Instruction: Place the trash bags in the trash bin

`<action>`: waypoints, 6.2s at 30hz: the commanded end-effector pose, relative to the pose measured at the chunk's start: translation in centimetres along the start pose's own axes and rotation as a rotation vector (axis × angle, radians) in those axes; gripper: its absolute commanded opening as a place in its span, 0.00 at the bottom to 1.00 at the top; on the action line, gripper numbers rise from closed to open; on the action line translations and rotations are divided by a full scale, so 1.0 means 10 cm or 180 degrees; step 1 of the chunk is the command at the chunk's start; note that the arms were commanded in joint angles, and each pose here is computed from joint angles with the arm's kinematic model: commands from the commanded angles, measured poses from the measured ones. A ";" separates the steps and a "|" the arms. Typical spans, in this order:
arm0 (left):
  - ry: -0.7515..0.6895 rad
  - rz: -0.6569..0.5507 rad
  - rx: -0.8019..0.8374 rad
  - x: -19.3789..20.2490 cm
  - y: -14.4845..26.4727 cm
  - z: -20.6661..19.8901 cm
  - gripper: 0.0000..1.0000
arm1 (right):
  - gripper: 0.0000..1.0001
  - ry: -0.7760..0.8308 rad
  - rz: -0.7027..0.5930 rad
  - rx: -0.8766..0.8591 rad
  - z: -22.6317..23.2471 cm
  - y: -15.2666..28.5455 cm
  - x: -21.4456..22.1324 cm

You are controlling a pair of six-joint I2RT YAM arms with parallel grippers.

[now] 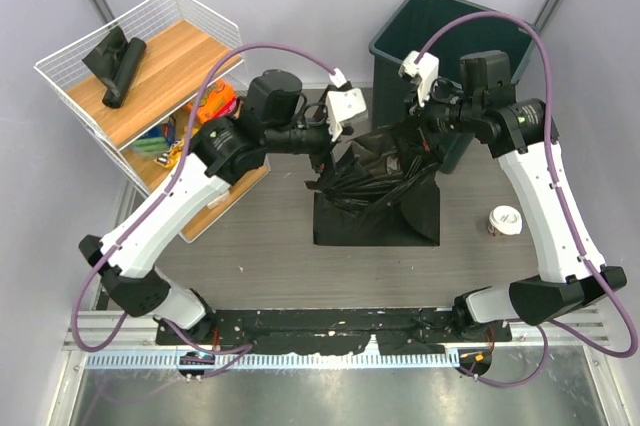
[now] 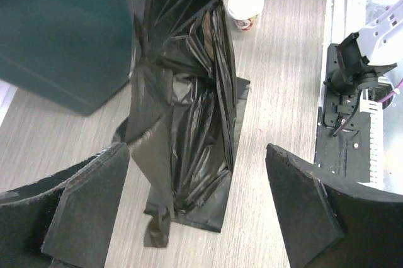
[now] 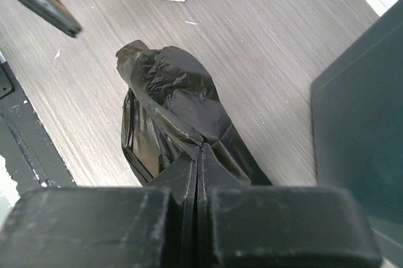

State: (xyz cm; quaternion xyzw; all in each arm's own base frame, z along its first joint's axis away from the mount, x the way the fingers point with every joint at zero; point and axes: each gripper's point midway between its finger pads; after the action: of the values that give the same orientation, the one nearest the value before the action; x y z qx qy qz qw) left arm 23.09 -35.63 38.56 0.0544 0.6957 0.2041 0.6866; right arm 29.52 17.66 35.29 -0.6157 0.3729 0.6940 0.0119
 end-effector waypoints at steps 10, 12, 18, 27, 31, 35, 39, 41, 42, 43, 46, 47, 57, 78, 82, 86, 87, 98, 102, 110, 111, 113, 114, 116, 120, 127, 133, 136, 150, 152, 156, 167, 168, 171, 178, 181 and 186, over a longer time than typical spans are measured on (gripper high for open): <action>-0.0119 0.0030 -0.0685 0.17 0.12 0.35 0.98 | 0.01 0.0230 -0.0423 0.0430 -0.04 0.48 -0.55; -0.0113 0.0007 -0.0757 0.16 0.12 0.44 0.99 | 0.01 0.0258 -0.0447 0.0447 -0.02 0.52 -0.57; -0.0015 -0.0070 -0.0864 0.15 0.20 0.67 0.99 | 0.01 0.0262 -0.0437 0.0449 -0.01 0.53 -0.54; 0.0117 -0.0036 -0.0448 0.27 0.10 0.62 0.99 | 0.01 0.0270 -0.0463 0.0428 0.02 0.55 -0.56; 0.0173 -0.0030 -0.0244 0.32 -0.02 0.56 0.99 | 0.01 0.0279 -0.0467 0.0441 0.01 0.56 -0.57; 0.0234 -0.0036 -0.0258 0.34 -0.13 0.65 0.92 | 0.02 0.0265 -0.0464 0.0428 0.02 0.55 -0.56; 0.0340 -0.0018 -0.0146 0.34 -0.23 0.66 0.63 | 0.01 0.0269 -0.0445 0.0463 0.01 0.56 -0.54; 0.0399 -0.0011 -0.0058 0.36 -0.26 0.62 0.30 | 0.01 0.0267 -0.0432 0.0489 0.00 0.56 -0.52; 0.0406 -0.0015 -0.0059 0.36 -0.27 0.63 0.17 | 0.01 0.0267 -0.0428 0.0509 -0.01 0.57 -0.51; 0.0418 -0.0007 -0.0061 0.37 -0.27 0.63 0.04 | 0.01 0.0270 -0.0426 0.0524 -0.01 0.57 -0.51; 0.0445 -0.0017 -0.0122 0.39 -0.19 0.68 0.00 | 0.01 0.0280 -0.0398 0.0651 -0.06 0.61 -0.49; 0.0444 -0.0030 -0.0168 0.39 -0.15 0.71 0.00 | 0.01 0.0278 -0.0375 0.0725 -0.10 0.63 -0.47; 0.0454 -0.0046 -0.0734 0.52 0.52 1.02 0.00 | 0.01 0.0301 -0.0309 0.1280 -0.39 0.88 -0.42; 0.0442 0.0221 -0.1168 0.76 0.90 1.22 0.00 | 0.01 0.0185 -0.0190 0.1654 -0.68 1.11 -0.28; 0.0565 -0.0045 -0.0899 0.46 0.83 1.09 0.00 | 0.06 0.0129 -0.0228 0.1189 -0.49 0.95 -0.29; 0.0528 -0.0131 -0.0727 0.22 0.70 0.95 0.00 | 0.39 0.0107 -0.0288 0.0761 -0.30 0.84 -0.35; 0.0501 -0.0131 -0.0704 0.18 0.65 0.91 0.00 | 0.44 0.0101 -0.0324 0.0654 -0.25 0.82 -0.38; 0.0120 0.0112 -0.0528 0.01 0.27 0.61 0.00 | 0.81 0.0318 -0.0418 0.0184 0.03 0.42 -0.62; 0.0037 0.0105 -0.0453 -0.01 0.23 0.56 0.00 | 0.83 0.0396 -0.0407 0.0068 0.10 0.32 -0.61; -0.0138 0.0106 -0.0103 -0.02 0.24 0.28 0.00 | 0.84 0.0495 -0.0333 -0.0215 0.19 0.05 -0.49; -0.0164 0.0094 -0.0083 -0.02 0.25 0.25 0.00 | 0.84 0.0500 -0.0354 -0.0283 0.22 0.02 -0.49; -0.0186 0.0090 -0.0023 -0.02 0.26 0.21 0.00 | 0.84 0.0509 -0.0369 -0.0382 0.26 -0.06 -0.49; -0.0200 0.0093 0.0020 -0.01 0.27 0.18 0.00 | 0.84 0.0522 -0.0375 -0.0417 0.27 -0.13 -0.49; -0.0238 0.0071 0.0085 -0.01 0.29 0.13 0.00 | 0.85 0.0547 -0.0396 -0.0474 0.28 -0.18 -0.49; -0.0295 0.0024 0.0121 -0.02 0.33 0.07 0.00 | 0.85 0.0582 -0.0381 -0.0669 0.33 -0.31 -0.45; -0.0329 0.0023 0.0070 0.04 0.33 0.09 0.00 | 0.64 0.0658 -0.0397 -0.1169 0.55 -0.42 -0.34; -0.0314 0.0012 -0.0125 0.07 0.30 0.20 0.00 | 0.01 0.0693 -0.0339 -0.1170 0.56 -0.40 -0.30; -0.0293 -0.0007 -0.0371 0.05 0.32 0.34 0.11 | 0.01 0.0645 -0.0283 -0.0796 0.41 -0.36 -0.33; -0.0008 -0.0055 -0.0962 -0.02 0.62 0.48 1.00 | 0.01 0.0167 -0.0187 0.0451 -0.15 -0.11 -0.54; 0.0063 -0.0045 -0.1071 0.00 0.66 0.51 1.00 | 0.01 0.0140 -0.0212 0.0499 -0.18 -0.10 -0.57; 0.0286 0.0016 -0.1265 0.09 0.70 0.57 0.97 | 0.01 0.0126 -0.0250 0.0573 -0.21 -0.06 -0.63; 0.0774 0.0364 -0.1662 0.41 0.85 0.63 0.78 | 0.01 0.0193 -0.0324 0.0777 -0.29 0.07 -0.74; 0.0785 0.0391 -0.1688 0.43 0.85 0.64 0.78 | 0.01 0.0192 -0.0332 0.0784 -0.29 0.07 -0.74; 0.0833 0.0446 -0.1730 0.49 0.81 0.68 0.78 | 0.01 0.0208 -0.0360 0.0815 -0.29 0.12 -0.77; 0.0864 0.0486 -0.1777 0.57 0.63 0.86 0.78 | 0.01 0.0250 -0.0401 0.0858 -0.26 0.22 -0.78; 0.1010 0.0504 -0.1818 0.64 0.62 1.03 0.78 | 0.01 0.0276 -0.0415 0.0901 -0.25 0.28 -0.78; 0.1355 0.0368 -0.1531 0.64 0.54 1.15 0.78 | 0.01 0.0287 -0.0429 0.0931 -0.22 0.36 -0.75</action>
State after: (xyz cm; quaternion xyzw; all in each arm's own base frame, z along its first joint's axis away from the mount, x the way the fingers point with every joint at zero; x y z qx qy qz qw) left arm 31.96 -25.04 32.83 -0.0936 0.7149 0.4635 0.5151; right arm 32.73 18.17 40.58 -0.6371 0.4389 0.6269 0.0921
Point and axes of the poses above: each gripper's point midway between its finger pads, its own y axis back along the fingers, its own z axis along the line the jaws close on, x = y × z, and after that the axes turned 3 degrees about y, right-handed
